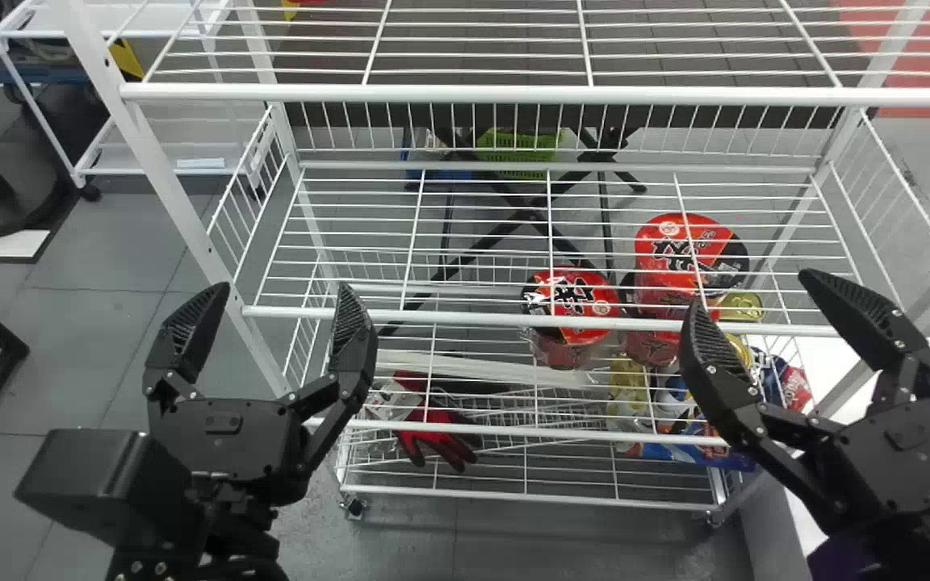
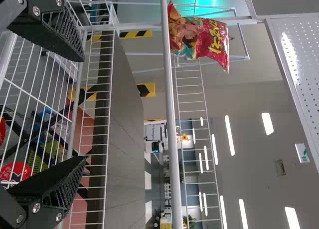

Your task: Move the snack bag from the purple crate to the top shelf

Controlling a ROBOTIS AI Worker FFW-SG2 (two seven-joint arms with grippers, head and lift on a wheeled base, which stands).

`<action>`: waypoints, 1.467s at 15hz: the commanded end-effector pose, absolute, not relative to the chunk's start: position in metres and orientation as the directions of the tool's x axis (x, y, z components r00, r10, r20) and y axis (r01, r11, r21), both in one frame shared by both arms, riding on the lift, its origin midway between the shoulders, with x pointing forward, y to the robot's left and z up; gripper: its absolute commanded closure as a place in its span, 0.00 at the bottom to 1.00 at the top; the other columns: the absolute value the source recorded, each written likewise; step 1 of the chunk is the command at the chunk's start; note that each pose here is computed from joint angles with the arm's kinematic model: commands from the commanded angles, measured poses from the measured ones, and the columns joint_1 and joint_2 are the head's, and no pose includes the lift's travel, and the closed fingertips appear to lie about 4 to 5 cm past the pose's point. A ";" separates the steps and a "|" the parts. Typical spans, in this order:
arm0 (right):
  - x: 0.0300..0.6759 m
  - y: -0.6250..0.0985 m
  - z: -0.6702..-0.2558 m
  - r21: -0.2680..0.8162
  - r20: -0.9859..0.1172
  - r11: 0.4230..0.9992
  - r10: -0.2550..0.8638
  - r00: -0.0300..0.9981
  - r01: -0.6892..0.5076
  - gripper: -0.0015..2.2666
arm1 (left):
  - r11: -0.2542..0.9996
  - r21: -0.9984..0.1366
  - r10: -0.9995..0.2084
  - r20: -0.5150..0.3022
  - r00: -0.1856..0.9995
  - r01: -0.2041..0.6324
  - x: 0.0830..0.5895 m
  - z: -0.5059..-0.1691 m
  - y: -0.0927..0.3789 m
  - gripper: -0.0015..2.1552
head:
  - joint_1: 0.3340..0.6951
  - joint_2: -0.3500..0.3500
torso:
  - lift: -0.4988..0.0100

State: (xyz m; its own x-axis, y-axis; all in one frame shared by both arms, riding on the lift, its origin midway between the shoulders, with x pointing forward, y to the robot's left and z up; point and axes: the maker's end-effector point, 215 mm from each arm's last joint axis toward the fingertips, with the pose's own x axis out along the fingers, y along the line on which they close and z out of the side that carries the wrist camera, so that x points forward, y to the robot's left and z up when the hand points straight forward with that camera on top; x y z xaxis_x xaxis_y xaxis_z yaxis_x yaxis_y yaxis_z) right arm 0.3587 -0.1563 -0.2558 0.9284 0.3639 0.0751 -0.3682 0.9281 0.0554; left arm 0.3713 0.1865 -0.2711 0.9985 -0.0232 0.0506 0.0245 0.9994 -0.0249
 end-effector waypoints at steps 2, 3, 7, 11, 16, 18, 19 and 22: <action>0.359 -0.157 -0.256 0.053 0.075 0.929 0.362 0.929 -0.366 0.05 | 0.999 -0.026 -0.026 0.052 0.998 0.028 0.372 -0.271 0.186 0.04 | 1.00 0.57 | 0.29; 0.359 -0.157 -0.256 0.053 0.075 0.929 0.362 0.929 -0.366 0.05 | 0.999 -0.026 -0.025 0.053 0.998 0.026 0.372 -0.270 0.186 0.04 | 1.00 0.57 | 0.28; 0.359 -0.156 -0.256 0.048 0.074 0.928 0.366 0.928 -0.370 0.05 | 0.999 -0.027 -0.023 0.052 0.998 0.025 0.372 -0.270 0.186 0.04 | 1.00 0.57 | 0.25; 0.359 -0.156 -0.255 0.048 0.075 0.927 0.368 0.927 -0.372 0.05 | 0.999 -0.028 -0.025 0.049 0.999 0.026 0.373 -0.271 0.186 0.04 | 1.00 0.57 | 0.22; 0.358 -0.156 -0.257 0.048 0.072 0.926 0.370 0.926 -0.373 0.06 | 0.999 -0.028 -0.025 0.038 0.999 0.026 0.373 -0.275 0.185 0.04 | 1.00 0.57 | 0.18; 0.358 -0.156 -0.257 0.047 0.072 0.927 0.370 0.926 -0.373 0.06 | 0.999 -0.029 -0.024 0.041 0.999 0.025 0.373 -0.274 0.186 0.04 | 1.00 0.57 | 0.16; 0.358 -0.156 -0.257 0.047 0.072 0.927 0.370 0.926 -0.373 0.06 | 0.999 -0.029 -0.027 0.042 0.999 0.029 0.373 -0.273 0.185 0.04 | 1.00 0.57 | 0.16; 0.358 -0.156 -0.257 0.047 0.072 0.927 0.370 0.926 -0.373 0.06 | 0.999 -0.029 -0.031 0.036 0.999 0.032 0.373 -0.276 0.184 0.04 | 1.00 0.57 | 0.13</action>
State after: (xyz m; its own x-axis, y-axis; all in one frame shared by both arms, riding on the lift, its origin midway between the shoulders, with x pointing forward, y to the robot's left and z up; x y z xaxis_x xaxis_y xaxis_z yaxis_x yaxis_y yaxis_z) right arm 0.3590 -0.1559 -0.2554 0.9261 0.3696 0.0755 -0.3735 0.9265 0.0462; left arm 0.3729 0.1851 -0.2747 0.9988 -0.0284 0.0388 0.0295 0.9991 -0.0293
